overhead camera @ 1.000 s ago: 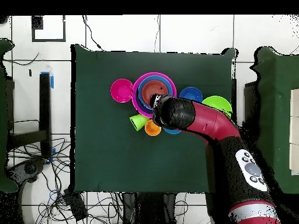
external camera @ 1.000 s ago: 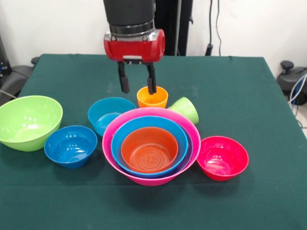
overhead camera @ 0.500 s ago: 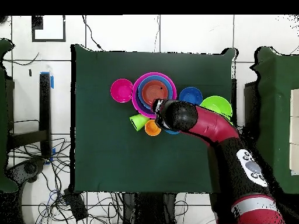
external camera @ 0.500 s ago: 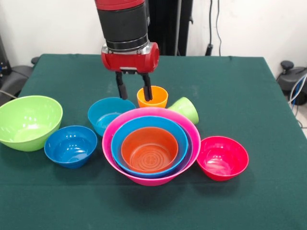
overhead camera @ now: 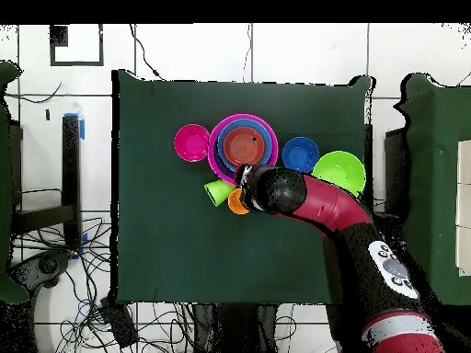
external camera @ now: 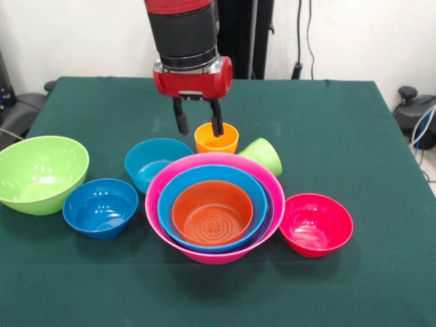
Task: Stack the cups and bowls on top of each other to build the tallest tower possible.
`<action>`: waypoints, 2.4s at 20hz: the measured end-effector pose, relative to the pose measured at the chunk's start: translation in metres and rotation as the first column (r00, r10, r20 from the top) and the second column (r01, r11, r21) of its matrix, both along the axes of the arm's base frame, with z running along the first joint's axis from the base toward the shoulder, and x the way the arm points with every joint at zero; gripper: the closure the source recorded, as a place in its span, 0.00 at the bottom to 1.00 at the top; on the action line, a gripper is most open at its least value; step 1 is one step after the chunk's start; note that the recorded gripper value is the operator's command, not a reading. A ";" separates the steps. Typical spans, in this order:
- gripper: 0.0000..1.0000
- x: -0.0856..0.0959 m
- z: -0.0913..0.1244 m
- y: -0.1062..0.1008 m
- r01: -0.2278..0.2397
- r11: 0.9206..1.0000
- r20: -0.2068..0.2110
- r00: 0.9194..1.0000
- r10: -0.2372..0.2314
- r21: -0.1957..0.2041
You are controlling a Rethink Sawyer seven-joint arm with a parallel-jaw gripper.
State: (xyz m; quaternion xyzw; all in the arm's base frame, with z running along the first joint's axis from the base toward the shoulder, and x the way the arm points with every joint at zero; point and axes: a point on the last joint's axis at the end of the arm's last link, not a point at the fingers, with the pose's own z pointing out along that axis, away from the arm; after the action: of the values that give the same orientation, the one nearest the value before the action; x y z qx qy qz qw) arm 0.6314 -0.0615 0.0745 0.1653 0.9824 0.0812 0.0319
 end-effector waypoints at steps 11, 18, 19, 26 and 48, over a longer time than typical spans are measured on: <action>0.00 -0.009 -0.006 0.005 -0.003 1.000 -0.022 1.000 0.003 0.010; 0.00 -0.016 -0.022 0.007 0.001 1.000 -0.048 0.999 0.000 0.028; 0.00 -0.018 -0.026 0.008 0.002 1.000 -0.051 0.999 0.000 0.030; 0.00 -0.023 -0.043 0.009 -0.005 1.000 -0.047 0.999 0.006 0.028; 1.00 -0.025 -0.058 -0.007 0.001 1.000 -0.004 1.000 0.000 0.004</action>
State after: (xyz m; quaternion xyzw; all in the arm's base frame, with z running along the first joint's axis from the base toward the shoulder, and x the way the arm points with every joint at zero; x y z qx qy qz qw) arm 0.6062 -0.0685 0.0167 0.1658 0.9822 0.0829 0.0298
